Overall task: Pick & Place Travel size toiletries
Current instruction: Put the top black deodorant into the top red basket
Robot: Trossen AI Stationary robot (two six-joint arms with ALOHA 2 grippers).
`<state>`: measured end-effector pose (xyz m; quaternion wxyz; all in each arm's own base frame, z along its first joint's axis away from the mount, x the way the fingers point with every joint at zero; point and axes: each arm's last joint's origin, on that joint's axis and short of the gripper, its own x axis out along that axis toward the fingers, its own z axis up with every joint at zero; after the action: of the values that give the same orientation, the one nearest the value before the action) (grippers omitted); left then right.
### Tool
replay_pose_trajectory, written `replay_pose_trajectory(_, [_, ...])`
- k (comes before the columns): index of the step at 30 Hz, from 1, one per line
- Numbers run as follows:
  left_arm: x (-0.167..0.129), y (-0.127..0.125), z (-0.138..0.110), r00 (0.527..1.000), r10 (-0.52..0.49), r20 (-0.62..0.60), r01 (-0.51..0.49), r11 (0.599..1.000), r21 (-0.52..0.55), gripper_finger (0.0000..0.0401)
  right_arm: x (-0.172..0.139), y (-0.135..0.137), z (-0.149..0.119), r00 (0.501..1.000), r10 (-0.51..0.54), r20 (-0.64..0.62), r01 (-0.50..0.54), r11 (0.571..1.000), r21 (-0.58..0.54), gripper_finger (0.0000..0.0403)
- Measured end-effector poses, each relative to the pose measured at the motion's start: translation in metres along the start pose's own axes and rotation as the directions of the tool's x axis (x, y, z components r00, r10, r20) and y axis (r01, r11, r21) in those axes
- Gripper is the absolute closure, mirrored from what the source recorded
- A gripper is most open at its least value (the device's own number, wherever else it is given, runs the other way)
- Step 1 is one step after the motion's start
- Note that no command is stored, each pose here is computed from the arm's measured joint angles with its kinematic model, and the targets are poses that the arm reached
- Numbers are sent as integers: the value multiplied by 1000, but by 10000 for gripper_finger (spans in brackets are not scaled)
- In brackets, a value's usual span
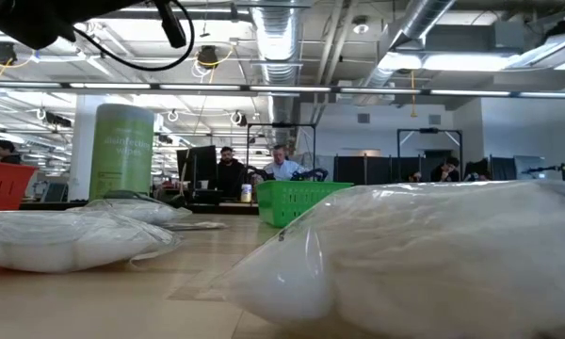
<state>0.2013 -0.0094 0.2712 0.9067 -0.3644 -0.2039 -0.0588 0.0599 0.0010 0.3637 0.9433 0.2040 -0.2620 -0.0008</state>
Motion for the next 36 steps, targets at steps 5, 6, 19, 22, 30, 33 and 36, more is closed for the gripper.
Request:
replay_pose_trajectory(5, [0, -1, -3, 1000, 0, -22, 0, 1000, 0, 401, -1, 1, 1, 992, -18, -126, 32, 994, 109, 399])
replay_pose_trajectory(6, [0, -2, -5, 999, 0, -32, 0, 1000, 10, 401, -2, 1, 1, 988, -30, -153, 50, 991, 127, 397])
replay_pose_trajectory(19, [-4, -8, -25, 988, 84, -127, -77, 995, 61, 401, 4, 0, -2, 780, -241, -577, 359, 928, 98, 269])
replay_pose_trajectory(22, [-5, -8, -29, 984, 92, -154, -84, 995, 56, 401, 7, -1, -5, 680, -296, -671, 438, 897, 49, 226])
replay_pose_trajectory(30, [-5, -9, -28, 985, 83, -148, -80, 996, 28, 401, 22, 3, -4, 640, -309, -704, 462, 887, 31, 173])
replay_pose_trajectory(33, [-5, -9, -28, 986, 82, -147, -79, 996, 27, 401, 28, 5, -2, 665, -298, -685, 453, 890, 54, 188])
replay_pose_trajectory(36, [-5, -9, -28, 986, 88, -142, -85, 996, 28, 401, 34, 8, 1, 701, -277, -657, 441, 892, 94, 227])
